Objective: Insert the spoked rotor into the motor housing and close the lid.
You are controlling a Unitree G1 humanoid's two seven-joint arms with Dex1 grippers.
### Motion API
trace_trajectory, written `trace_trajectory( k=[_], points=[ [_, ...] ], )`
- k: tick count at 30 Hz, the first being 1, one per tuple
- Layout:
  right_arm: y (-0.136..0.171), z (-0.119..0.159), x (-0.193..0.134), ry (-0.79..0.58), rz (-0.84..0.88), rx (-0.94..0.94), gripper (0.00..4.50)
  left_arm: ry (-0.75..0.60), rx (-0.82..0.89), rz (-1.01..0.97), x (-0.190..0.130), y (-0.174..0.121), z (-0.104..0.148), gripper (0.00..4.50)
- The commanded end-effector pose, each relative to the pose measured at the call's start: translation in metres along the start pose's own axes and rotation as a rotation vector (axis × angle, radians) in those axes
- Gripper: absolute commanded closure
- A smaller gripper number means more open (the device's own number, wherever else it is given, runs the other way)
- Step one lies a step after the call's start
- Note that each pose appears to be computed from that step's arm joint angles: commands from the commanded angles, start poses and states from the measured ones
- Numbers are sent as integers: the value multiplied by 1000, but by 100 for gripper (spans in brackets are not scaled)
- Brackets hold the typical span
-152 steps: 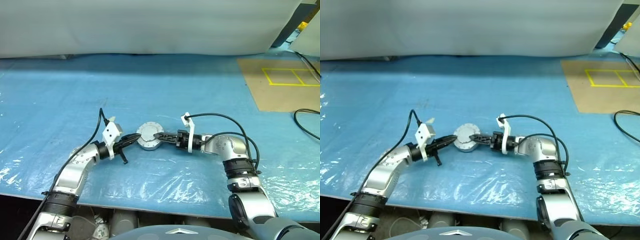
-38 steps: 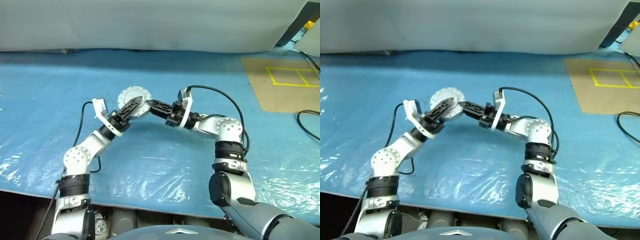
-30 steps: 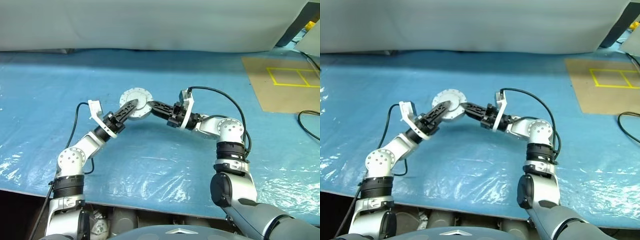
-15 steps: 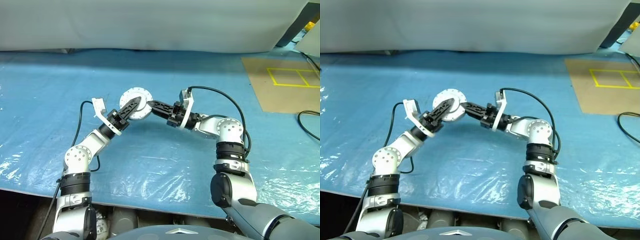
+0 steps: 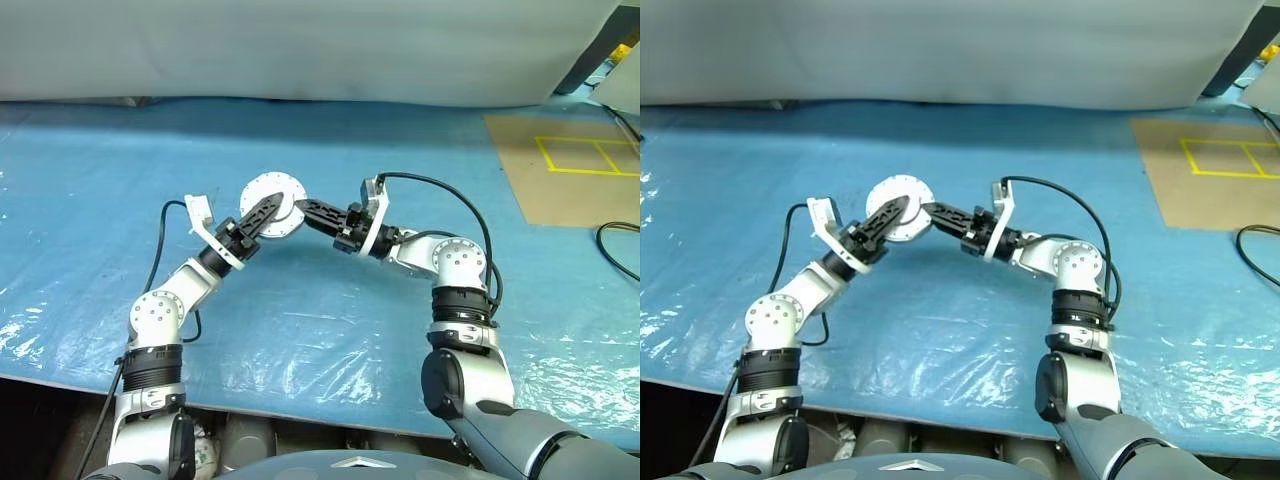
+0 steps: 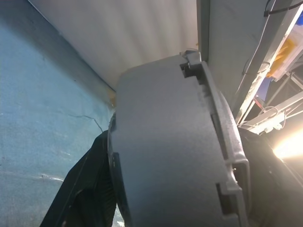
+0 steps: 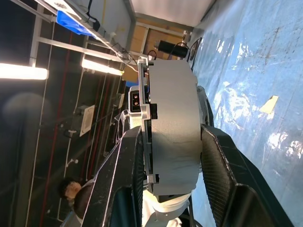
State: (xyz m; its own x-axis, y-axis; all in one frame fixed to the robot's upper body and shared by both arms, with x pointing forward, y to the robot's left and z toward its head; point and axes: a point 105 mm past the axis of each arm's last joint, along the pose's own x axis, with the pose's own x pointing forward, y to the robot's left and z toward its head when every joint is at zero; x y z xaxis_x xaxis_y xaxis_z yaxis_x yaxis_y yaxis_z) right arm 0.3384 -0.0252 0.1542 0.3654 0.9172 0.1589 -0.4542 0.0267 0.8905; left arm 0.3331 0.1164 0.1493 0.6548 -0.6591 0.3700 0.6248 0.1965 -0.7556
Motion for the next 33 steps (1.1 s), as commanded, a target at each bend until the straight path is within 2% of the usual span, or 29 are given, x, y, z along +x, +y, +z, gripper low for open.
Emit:
trace_trajectory(
  k=[1, 2, 4, 8, 17, 23, 26, 31, 33],
  points=[
    [11, 1, 6, 9, 17, -99, 318, -5, 115, -4, 6, -11, 11, 163],
    [11, 1, 6, 4, 15, -133, 318, -3, 118, -2, 7, -11, 11, 163],
    [6, 9, 5, -52, 0, -112, 243, -14, 113, -7, 8, -12, 12, 164],
    [4, 9, 3, -37, 9, -43, 123, -31, 114, -5, 9, -12, 17, 164],
    [-9, 11, -2, -52, -54, -11, 123, -120, 124, -13, 7, -15, 43, 164],
    [-18, 13, -6, -60, -99, -13, 123, -237, 243, 66, -5, -15, 83, 164],
    [-20, 13, -8, -57, -116, -28, 123, -268, 325, 253, -28, 13, 101, 164],
    [-19, 14, -20, -54, -133, -79, 123, -268, 450, 549, -74, 59, 119, 164],
    [-19, 15, -27, -59, -140, -91, 123, -268, 481, 592, -83, 66, 122, 164]
  ],
)
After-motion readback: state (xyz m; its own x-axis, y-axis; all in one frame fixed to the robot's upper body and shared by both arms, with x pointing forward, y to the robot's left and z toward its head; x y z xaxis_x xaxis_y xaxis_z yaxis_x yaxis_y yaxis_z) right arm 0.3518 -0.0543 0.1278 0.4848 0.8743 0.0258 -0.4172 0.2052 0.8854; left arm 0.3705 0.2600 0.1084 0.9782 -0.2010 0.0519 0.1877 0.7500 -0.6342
